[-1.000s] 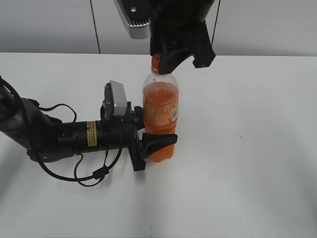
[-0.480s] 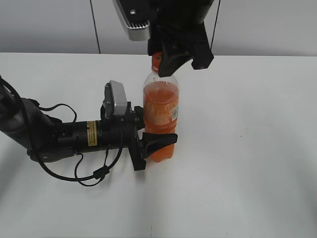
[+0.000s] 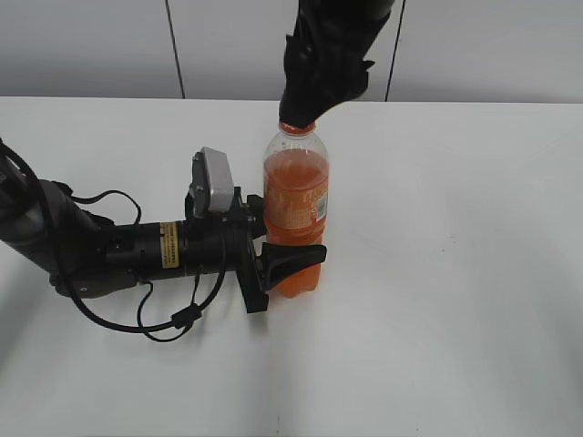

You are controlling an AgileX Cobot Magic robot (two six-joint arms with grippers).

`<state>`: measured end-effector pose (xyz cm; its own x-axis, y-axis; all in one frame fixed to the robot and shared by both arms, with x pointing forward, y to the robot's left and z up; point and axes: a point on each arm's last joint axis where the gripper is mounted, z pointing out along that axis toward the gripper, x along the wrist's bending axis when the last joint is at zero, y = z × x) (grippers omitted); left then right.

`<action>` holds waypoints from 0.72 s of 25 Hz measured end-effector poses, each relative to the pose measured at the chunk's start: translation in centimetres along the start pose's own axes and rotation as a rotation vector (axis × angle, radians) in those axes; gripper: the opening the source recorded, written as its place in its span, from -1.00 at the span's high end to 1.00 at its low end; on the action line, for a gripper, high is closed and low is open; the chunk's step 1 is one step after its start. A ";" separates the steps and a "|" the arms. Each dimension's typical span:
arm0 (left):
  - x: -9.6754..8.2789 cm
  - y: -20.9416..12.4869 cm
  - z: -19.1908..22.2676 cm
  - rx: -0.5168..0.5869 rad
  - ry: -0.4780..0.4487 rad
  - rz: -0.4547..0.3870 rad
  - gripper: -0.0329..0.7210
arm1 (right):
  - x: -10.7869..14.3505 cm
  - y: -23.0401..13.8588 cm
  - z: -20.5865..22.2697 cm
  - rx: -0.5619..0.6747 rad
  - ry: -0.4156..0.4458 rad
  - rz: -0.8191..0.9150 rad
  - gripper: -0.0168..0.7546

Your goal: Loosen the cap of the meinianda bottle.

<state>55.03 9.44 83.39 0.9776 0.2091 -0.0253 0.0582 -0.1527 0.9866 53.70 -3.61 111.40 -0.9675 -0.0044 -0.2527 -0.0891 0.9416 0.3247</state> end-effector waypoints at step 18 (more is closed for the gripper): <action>0.0 0.0 0.0 -0.001 0.002 -0.001 -0.13 | -0.1 -0.1 -2.0 -0.031 -0.062 1.008 -0.51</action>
<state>55.05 9.44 83.40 0.9771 0.2112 -0.0256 0.0587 -0.1520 0.9866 53.37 -4.39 113.26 -0.5816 0.8065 0.1062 0.7561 0.4878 0.4363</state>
